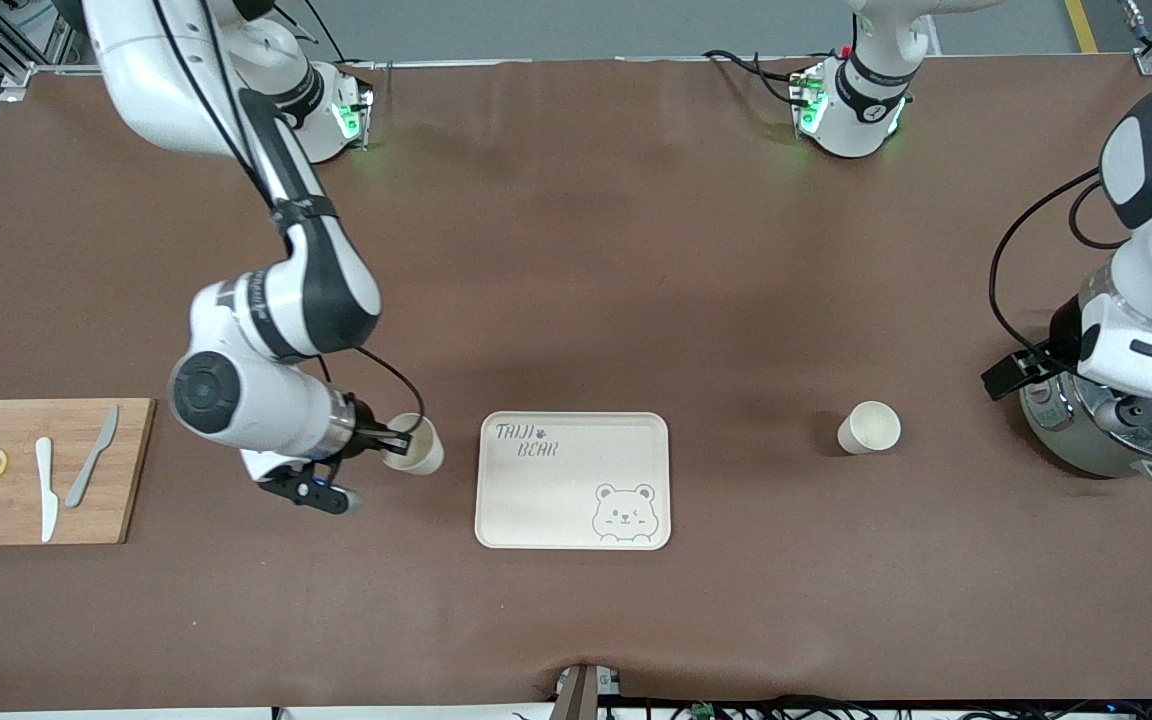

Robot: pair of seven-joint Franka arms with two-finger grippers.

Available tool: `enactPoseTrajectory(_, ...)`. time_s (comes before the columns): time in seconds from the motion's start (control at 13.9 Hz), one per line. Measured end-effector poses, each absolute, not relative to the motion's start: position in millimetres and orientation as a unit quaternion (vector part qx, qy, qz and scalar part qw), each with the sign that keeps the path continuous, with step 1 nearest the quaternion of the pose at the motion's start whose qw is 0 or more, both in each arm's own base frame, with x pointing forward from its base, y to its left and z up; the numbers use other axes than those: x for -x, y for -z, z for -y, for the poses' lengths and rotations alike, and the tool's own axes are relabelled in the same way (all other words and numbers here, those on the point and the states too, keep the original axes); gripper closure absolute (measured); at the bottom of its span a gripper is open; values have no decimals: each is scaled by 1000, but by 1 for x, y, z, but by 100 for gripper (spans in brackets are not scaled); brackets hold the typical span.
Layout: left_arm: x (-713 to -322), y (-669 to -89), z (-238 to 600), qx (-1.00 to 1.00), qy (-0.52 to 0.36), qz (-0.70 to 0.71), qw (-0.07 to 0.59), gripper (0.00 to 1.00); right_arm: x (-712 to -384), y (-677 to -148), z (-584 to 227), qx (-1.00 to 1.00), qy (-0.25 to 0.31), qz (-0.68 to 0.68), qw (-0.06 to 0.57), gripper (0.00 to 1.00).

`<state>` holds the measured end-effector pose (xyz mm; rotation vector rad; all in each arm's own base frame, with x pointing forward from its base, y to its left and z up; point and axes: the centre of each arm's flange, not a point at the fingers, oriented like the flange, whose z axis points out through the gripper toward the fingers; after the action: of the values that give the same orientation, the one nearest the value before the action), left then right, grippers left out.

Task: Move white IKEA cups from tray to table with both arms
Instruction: 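Carry the cup toward the board with the right gripper while the left gripper rises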

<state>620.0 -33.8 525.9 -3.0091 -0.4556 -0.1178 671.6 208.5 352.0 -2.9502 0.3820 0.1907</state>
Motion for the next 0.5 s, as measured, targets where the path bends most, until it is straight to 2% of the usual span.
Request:
enactPoseTrajectory(0.36,-606,-554,20,990,37,128,54,0,-609,-360,-76,992,-69,-50,94,97)
enactPoseTrajectory(0.5,-600,-574,21,989,38,129,55,0,-576,-349,-31,996,-60,-11,69,97)
